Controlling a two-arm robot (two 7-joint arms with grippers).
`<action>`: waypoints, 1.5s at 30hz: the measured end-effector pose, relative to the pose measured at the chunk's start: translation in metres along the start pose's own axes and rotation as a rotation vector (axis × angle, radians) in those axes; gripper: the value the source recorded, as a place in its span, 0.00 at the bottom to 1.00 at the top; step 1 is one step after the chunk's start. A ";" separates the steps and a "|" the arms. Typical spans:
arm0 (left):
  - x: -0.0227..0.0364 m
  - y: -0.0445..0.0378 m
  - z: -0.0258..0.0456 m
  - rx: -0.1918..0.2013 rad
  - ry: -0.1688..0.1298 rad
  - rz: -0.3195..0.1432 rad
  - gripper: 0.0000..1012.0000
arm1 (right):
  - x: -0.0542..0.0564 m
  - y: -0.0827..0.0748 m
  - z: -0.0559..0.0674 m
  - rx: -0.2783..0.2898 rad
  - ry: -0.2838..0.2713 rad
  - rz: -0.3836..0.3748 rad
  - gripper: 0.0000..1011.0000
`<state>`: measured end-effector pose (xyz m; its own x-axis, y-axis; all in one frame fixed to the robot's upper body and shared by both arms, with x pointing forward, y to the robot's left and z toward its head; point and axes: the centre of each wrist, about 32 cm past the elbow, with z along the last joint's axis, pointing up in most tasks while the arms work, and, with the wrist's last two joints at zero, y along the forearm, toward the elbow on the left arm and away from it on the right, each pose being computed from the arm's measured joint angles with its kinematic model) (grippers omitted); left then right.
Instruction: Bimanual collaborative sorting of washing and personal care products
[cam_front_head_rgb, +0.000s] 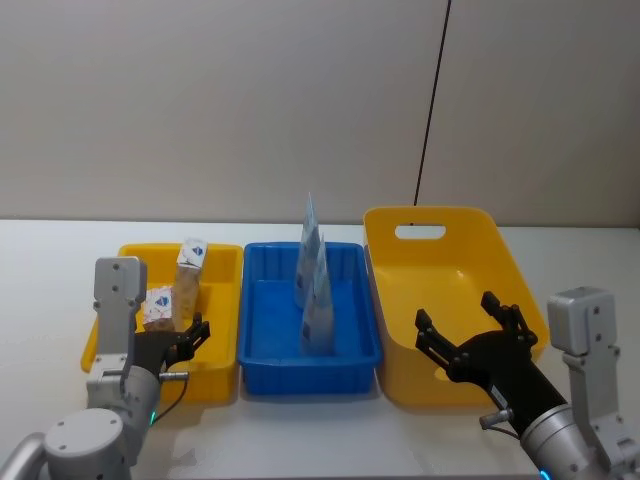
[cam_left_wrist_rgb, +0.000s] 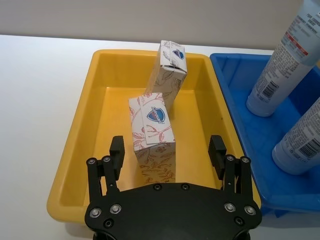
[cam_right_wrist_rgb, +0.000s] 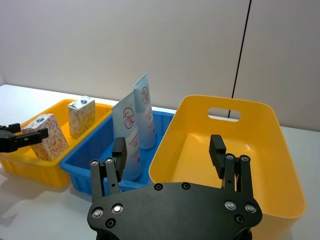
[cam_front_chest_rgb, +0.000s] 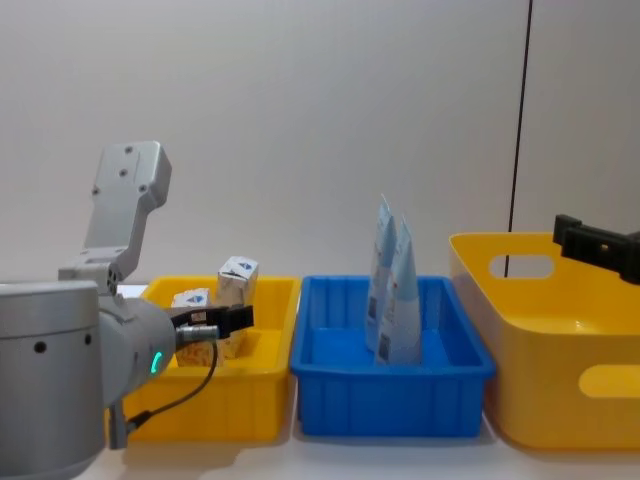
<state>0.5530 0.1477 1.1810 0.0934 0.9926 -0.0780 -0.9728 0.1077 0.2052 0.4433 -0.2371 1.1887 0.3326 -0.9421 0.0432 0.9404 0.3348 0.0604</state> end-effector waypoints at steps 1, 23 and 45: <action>0.0001 -0.0005 -0.0004 0.000 0.002 -0.001 0.99 | 0.000 0.000 0.000 0.000 0.000 0.000 0.99; 0.0033 -0.0179 -0.0122 -0.009 0.055 0.010 0.99 | 0.000 0.000 0.000 0.000 0.000 0.000 0.99; 0.0078 -0.0325 -0.0189 -0.033 0.102 0.026 0.41 | 0.000 0.000 0.000 0.000 0.000 0.000 0.99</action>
<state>0.5813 0.1509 1.1553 0.0473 0.9839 -0.1726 -0.9811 0.0781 0.1769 0.4433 -0.2371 1.1887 0.3326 -0.9421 0.0432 0.9404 0.3348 0.0603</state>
